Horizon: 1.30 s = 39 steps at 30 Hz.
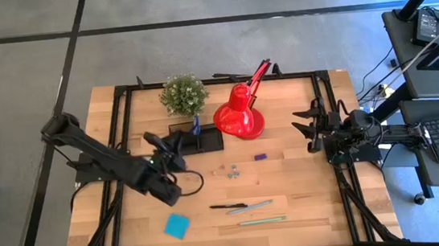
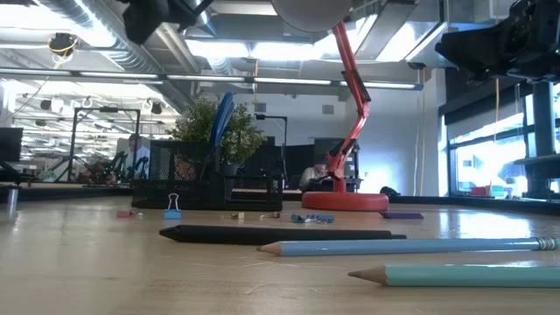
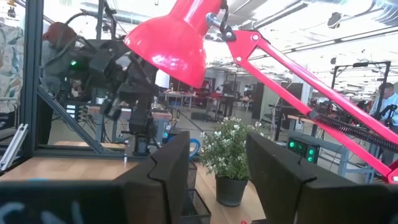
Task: Pick and place office supplies into organizer
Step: Put the left black pen into the black desk organizer
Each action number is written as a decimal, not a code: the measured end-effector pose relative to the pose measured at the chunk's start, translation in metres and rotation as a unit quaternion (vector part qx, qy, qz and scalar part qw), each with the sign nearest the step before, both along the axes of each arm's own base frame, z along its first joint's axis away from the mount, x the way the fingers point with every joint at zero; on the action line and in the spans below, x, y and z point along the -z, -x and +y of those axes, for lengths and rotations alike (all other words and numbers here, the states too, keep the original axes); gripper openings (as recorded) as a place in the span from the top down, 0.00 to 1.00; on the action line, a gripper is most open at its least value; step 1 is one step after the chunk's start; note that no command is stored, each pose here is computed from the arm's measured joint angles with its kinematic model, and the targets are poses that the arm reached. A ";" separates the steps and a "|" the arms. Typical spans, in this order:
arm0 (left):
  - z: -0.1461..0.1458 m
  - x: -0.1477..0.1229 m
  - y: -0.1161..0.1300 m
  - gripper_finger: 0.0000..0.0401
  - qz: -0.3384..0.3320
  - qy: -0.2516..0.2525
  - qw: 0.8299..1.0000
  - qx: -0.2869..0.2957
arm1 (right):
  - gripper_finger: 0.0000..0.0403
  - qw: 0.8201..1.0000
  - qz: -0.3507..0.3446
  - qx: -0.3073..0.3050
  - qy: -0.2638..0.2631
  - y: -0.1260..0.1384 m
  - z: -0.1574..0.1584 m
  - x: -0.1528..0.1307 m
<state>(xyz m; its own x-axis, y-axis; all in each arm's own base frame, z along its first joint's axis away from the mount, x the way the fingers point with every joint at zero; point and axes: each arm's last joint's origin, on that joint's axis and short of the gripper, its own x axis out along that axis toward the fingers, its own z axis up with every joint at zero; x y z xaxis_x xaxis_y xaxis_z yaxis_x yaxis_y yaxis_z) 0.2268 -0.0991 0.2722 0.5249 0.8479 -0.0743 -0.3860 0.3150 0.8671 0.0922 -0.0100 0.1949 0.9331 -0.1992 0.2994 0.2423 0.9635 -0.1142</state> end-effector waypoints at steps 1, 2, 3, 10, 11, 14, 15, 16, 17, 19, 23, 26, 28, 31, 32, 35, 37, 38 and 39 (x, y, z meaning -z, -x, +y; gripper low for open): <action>0.003 -0.004 0.002 0.85 0.024 -0.006 1.000 0.002 | 0.60 1.000 0.000 0.000 -0.001 0.000 0.000 0.000; 0.006 -0.006 0.003 0.85 0.051 -0.013 0.999 0.004 | 0.60 1.000 -0.001 0.000 -0.001 0.000 0.000 0.000; 0.009 -0.009 0.004 0.85 0.078 -0.023 0.997 0.007 | 0.60 1.000 -0.001 0.000 -0.001 0.000 0.000 0.000; 0.023 -0.020 0.014 0.85 0.212 -0.098 0.972 0.007 | 0.60 1.000 -0.006 -0.008 -0.025 0.000 0.000 0.000; 0.024 -0.020 0.016 0.85 0.228 -0.107 0.968 0.007 | 0.60 1.000 -0.007 -0.010 -0.029 0.000 0.000 0.000; 0.028 -0.021 0.022 0.85 0.272 -0.132 0.953 0.009 | 0.60 0.999 -0.010 -0.015 -0.047 0.000 0.000 0.000; 0.029 -0.021 0.025 0.85 0.283 -0.139 0.949 0.008 | 0.60 0.998 -0.011 -0.017 -0.051 0.000 0.000 0.000; 0.030 -0.021 0.027 0.85 0.294 -0.145 0.945 0.008 | 0.60 0.998 -0.012 -0.018 -0.056 0.000 0.000 0.000; 0.031 -0.021 0.029 0.85 0.304 -0.150 0.941 0.008 | 0.60 0.998 -0.013 -0.020 -0.062 0.000 0.000 0.000; 0.033 -0.020 0.032 0.85 0.326 -0.161 0.932 0.007 | 0.60 0.998 -0.014 -0.021 -0.065 0.000 0.000 0.000; 0.037 -0.019 0.036 0.85 0.359 -0.169 0.918 0.005 | 0.60 0.997 -0.016 -0.024 -0.075 0.000 0.000 0.000; 0.041 -0.018 0.036 0.85 0.386 -0.155 0.909 0.010 | 0.60 0.997 -0.009 -0.024 -0.077 0.000 0.000 0.001; 0.044 -0.017 0.037 0.85 0.410 -0.153 0.899 0.011 | 0.60 0.997 -0.005 -0.024 -0.077 -0.001 0.000 0.002; 0.051 -0.016 0.037 0.85 0.432 -0.144 0.890 0.002 | 0.60 0.996 -0.006 -0.026 -0.086 -0.001 0.000 0.002; 0.053 -0.016 0.036 0.85 0.433 -0.142 0.890 -0.002 | 0.60 0.996 -0.006 -0.027 -0.089 -0.001 0.000 0.002; 0.059 -0.015 0.035 0.85 0.441 -0.121 0.889 -0.009 | 0.60 0.995 -0.007 -0.029 -0.096 -0.001 0.000 0.003; 0.064 -0.013 0.034 0.85 0.451 -0.083 0.889 -0.003 | 0.60 0.994 -0.007 -0.031 -0.101 -0.001 0.000 0.003; 0.066 -0.012 0.034 0.85 0.453 -0.062 0.889 0.000 | 0.60 0.994 -0.006 -0.030 -0.101 -0.001 0.000 0.003; 0.068 -0.011 0.034 0.85 0.455 -0.047 0.889 -0.001 | 0.60 0.994 -0.006 -0.030 -0.100 -0.001 0.000 0.003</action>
<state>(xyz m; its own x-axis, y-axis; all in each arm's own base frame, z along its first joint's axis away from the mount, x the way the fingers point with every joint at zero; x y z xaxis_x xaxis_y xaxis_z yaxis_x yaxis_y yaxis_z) 0.1932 -0.0312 0.2836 0.2823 0.8740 -0.3955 0.4876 0.2243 0.8438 0.0930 -0.0100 0.1920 0.9420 -0.1995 0.2697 0.1833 0.9794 0.0845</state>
